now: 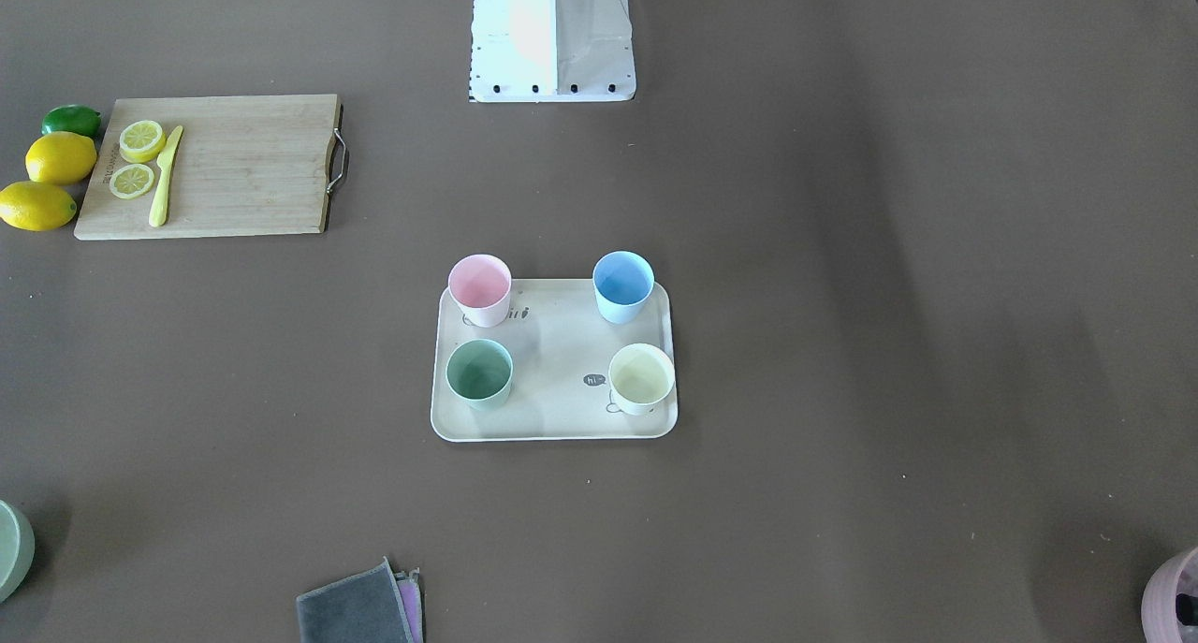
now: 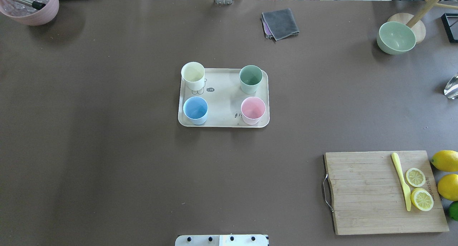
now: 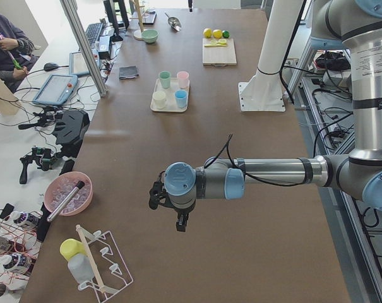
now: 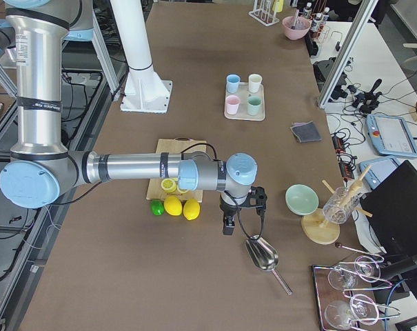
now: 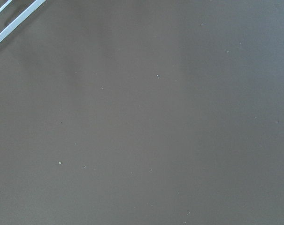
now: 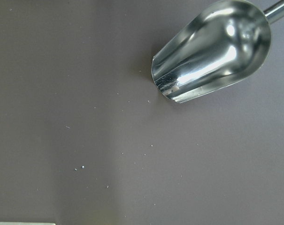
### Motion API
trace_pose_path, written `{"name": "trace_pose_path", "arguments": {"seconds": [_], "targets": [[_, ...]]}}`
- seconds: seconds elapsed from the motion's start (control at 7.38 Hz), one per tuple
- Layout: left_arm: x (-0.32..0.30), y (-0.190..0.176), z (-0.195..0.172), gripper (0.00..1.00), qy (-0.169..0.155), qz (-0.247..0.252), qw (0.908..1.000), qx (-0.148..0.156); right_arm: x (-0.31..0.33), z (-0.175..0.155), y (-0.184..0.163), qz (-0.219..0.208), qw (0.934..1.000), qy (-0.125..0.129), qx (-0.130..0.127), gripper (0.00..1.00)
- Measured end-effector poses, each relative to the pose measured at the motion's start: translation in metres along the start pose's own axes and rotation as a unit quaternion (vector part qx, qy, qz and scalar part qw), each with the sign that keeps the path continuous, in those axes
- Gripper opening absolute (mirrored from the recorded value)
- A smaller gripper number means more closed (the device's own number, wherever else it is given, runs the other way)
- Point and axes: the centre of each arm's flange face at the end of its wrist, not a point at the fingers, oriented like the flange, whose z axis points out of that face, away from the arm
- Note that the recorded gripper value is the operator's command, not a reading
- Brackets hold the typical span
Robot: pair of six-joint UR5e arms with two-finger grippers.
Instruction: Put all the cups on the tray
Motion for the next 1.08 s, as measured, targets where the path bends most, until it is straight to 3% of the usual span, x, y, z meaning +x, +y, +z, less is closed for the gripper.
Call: {"name": "trace_pose_path", "arguments": {"seconds": [0.54,1.08], "targets": [[0.0007,-0.0064,-0.0062,0.98,-0.03,0.008,0.9995,0.002,-0.007,-0.0029,-0.0002,-0.005,0.9999,-0.013,0.002,1.0],[0.003,-0.0081,-0.0094,0.98,-0.036,0.011,0.9993,0.005,-0.0084,-0.0046,-0.0008,-0.006,0.9999,-0.014,0.004,1.0]]}}
